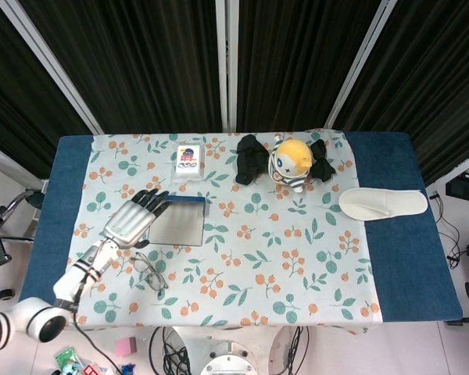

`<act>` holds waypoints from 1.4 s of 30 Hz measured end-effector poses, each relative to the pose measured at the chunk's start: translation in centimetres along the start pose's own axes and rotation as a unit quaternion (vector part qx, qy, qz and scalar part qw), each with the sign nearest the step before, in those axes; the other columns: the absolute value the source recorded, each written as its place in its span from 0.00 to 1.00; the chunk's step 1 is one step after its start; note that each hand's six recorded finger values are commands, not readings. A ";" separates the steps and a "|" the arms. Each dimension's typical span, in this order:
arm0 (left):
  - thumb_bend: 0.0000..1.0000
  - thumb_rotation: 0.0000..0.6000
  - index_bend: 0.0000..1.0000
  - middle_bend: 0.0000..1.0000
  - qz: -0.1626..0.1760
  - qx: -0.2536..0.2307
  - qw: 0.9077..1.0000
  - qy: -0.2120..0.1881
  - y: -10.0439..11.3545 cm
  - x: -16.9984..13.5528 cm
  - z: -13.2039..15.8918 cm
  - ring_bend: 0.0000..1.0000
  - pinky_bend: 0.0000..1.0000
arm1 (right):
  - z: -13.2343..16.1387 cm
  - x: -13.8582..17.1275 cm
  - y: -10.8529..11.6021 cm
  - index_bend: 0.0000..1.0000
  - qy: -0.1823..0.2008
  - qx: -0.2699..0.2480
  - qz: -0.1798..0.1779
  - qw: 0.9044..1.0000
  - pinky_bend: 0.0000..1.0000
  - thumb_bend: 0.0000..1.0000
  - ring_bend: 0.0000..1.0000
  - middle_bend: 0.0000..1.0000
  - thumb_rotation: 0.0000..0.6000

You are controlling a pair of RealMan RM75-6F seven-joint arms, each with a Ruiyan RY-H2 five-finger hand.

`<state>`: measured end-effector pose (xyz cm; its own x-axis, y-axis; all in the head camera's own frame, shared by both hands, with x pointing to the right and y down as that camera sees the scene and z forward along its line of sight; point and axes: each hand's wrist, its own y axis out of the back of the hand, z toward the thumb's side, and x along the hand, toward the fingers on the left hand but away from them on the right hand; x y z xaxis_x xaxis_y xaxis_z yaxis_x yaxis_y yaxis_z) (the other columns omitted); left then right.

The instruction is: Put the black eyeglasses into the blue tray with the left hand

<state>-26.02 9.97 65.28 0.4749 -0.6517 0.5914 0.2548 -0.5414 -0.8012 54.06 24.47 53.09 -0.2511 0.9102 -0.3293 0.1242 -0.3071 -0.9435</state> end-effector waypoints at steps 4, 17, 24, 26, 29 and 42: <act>0.16 1.00 0.16 0.00 -0.033 -0.001 0.999 -0.043 -1.4 -3.5 0.2 0.00 0.12 | 0.3 0.0 0.5 0.00 0.004 -0.002 -0.008 1.000 0.00 0.20 0.00 0.00 1.00; 0.17 1.00 0.19 0.00 -0.061 -0.038 0.994 -0.078 -7.1 -6.5 1.3 0.00 0.12 | 0.5 0.3 0.4 0.00 0.004 0.001 -0.007 1.000 0.00 0.20 0.00 0.00 1.00; 0.23 1.00 0.25 0.00 -0.062 -0.042 0.994 -0.081 -8.5 -4.9 1.9 0.00 0.12 | 0.0 0.4 0.6 0.00 -0.003 0.003 -0.008 1.000 0.00 0.23 0.00 0.00 1.00; 0.26 1.00 0.28 0.00 -0.063 -0.044 0.994 -0.081 -8.8 -4.5 2.0 0.00 0.12 | 0.0 0.4 0.7 0.00 -0.003 0.002 -0.009 1.000 0.00 0.24 0.00 0.00 1.00; 0.28 1.00 0.33 0.00 -0.064 -0.044 0.994 -0.079 -9.0 -4.0 1.9 0.00 0.12 | 0.0 0.4 0.7 0.00 -0.003 0.001 -0.010 1.000 0.00 0.23 0.00 0.00 1.00; 0.33 1.00 0.45 0.00 -0.070 -0.046 0.994 -0.072 -9.2 -4.0 1.6 0.00 0.12 | -0.1 0.3 0.3 0.00 -0.005 0.001 0.000 1.000 0.00 0.23 0.00 0.00 1.00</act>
<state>-28.94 18.34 70.13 0.5575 -0.4872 0.6722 0.2514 -0.6726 -0.6960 54.07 24.69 52.70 -0.2607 0.9071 -0.3306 0.1218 -0.3088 -0.9433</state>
